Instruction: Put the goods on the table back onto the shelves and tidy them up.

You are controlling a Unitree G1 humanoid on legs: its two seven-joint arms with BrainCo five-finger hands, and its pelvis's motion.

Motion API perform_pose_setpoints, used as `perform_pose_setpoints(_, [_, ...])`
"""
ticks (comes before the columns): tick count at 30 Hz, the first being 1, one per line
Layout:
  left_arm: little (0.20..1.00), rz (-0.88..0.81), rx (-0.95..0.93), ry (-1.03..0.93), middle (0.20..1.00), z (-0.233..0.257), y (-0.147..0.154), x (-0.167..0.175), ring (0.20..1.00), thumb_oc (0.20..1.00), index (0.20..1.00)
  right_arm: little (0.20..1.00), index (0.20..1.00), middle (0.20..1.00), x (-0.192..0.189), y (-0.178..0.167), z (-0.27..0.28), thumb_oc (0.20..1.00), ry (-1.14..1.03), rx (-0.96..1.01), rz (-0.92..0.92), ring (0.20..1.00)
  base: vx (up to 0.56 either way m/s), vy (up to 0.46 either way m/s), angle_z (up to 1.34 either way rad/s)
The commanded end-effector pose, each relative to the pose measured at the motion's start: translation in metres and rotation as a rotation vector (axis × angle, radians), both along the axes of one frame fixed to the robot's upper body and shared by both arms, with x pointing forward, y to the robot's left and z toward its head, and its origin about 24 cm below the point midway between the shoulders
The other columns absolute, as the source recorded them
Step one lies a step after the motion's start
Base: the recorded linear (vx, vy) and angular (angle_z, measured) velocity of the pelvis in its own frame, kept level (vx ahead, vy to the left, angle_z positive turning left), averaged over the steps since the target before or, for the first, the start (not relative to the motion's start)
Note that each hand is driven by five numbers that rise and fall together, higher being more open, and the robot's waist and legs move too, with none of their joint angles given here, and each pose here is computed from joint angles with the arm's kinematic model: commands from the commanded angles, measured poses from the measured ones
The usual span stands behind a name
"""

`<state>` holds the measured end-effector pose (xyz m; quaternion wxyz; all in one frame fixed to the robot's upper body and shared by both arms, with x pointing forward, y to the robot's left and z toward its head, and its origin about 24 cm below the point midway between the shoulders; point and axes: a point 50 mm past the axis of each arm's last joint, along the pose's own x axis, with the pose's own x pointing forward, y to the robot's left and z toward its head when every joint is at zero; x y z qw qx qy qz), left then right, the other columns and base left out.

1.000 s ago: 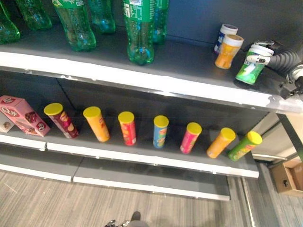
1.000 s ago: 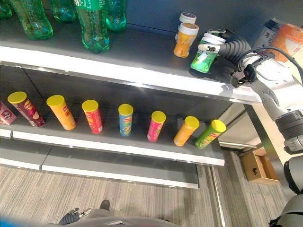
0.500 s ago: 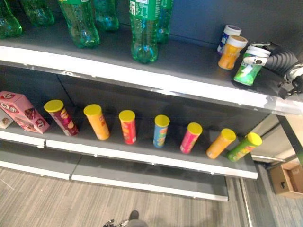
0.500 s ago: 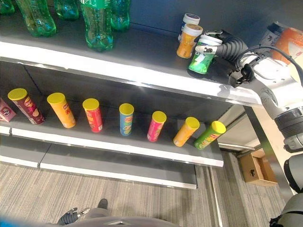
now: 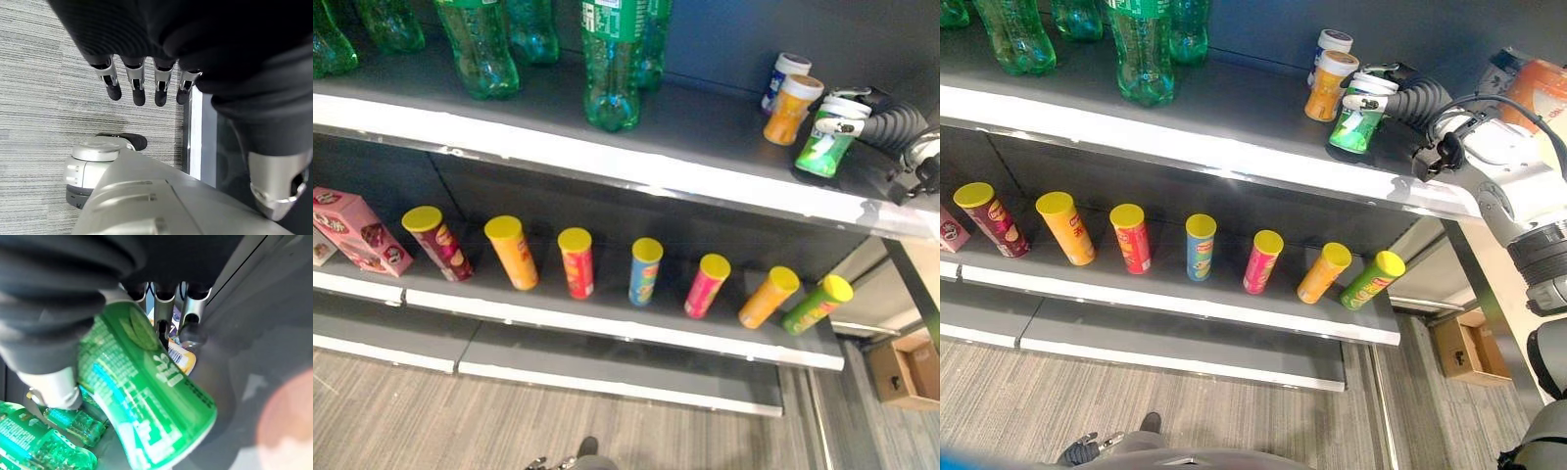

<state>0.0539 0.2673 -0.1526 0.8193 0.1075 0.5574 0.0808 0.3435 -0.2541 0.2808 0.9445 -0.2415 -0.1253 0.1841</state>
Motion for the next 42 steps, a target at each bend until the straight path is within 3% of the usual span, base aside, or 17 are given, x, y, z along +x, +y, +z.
perform_pose_setpoints(1, [1.0,-0.001,0.053,-0.002,1.0,0.006,0.017,0.004,1.0,1.0,1.0,0.2,0.2,0.2,0.001,0.008,0.029,0.2,-0.117,-0.012,0.01,0.2,0.0,0.0,0.0])
perform_pose_setpoints(42, [1.0,0.061,0.072,-0.012,1.0,0.011,0.032,-0.002,1.0,1.0,1.0,0.2,0.2,0.2,0.002,0.006,0.019,0.2,-0.099,0.044,0.0,0.2,0.0,0.0,0.0])
